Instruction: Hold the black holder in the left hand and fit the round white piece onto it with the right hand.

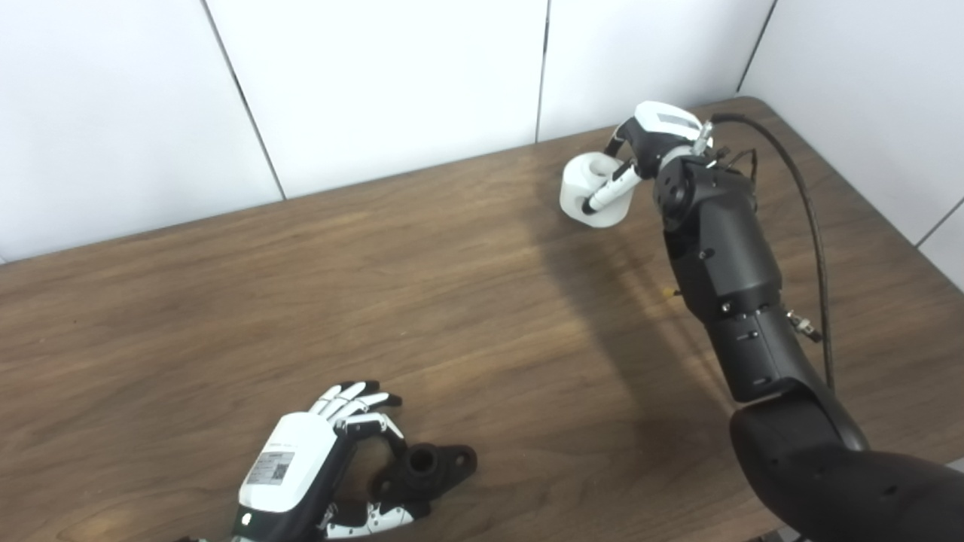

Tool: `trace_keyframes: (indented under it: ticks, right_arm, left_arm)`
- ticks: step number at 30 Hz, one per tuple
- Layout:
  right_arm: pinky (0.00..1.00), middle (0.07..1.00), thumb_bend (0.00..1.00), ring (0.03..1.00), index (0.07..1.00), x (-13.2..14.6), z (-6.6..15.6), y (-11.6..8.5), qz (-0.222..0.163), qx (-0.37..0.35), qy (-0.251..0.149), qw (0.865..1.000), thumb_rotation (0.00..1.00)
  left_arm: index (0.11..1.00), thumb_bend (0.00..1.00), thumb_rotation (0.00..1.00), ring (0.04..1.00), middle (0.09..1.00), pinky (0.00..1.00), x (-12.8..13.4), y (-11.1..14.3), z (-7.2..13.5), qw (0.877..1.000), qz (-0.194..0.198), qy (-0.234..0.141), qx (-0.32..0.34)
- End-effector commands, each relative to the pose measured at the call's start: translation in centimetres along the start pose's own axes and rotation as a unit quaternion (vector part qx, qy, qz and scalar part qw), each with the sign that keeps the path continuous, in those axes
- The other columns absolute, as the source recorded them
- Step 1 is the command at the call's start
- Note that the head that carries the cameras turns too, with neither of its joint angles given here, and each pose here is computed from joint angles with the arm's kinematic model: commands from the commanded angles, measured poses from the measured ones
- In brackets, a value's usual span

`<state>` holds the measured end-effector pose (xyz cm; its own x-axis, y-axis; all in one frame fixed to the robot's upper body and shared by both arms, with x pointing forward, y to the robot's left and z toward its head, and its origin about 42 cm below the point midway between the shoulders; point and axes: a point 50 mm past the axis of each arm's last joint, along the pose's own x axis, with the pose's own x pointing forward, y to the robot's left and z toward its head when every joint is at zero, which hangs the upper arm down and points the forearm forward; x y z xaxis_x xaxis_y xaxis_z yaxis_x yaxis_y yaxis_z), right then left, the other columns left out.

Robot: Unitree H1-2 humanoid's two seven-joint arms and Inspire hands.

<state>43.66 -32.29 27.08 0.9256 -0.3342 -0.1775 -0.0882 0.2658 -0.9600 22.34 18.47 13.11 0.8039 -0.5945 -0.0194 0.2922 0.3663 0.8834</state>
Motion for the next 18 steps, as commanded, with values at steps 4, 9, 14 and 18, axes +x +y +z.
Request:
trace_keyframes:
  ticks: [4, 9, 14, 18]
  right_arm:
    - [0.93, 0.821, 0.54, 0.924, 0.492, 0.15, 0.03, -2.14, -0.04, 0.002, -0.008, 0.999, 0.15]
    - [0.96, 0.815, 0.53, 0.924, 0.486, 0.08, -0.19, -2.08, -0.041, -0.001, -0.01, 0.999, 0.14]
    - [1.0, 0.83, 0.52, 0.935, 0.484, -0.13, -0.24, -1.99, -0.051, -0.004, -0.017, 0.999, 0.13]
    - [1.0, 0.817, 0.52, 0.926, 0.484, -0.32, -0.35, -1.89, -0.058, -0.011, -0.024, 0.998, 0.13]
  left_arm:
    - [0.486, 0.52, 0.05, 0.9, 0.81, 0.92, -0.88, -0.41, -0.67, 0.999, -0.027, 0.027, 0.007]
    - [0.485, 0.52, 0.05, 0.903, 0.811, 0.92, -0.81, -0.09, -0.36, 0.999, -0.025, 0.026, 0.003]
    - [0.485, 0.52, 0.05, 0.908, 0.815, 0.93, -0.73, 0.17, -0.25, 0.999, -0.023, 0.027, 0.002]
    - [0.485, 0.52, 0.05, 0.907, 0.812, 0.94, -0.74, 0.12, -0.35, 0.999, -0.021, 0.026, 0.0]
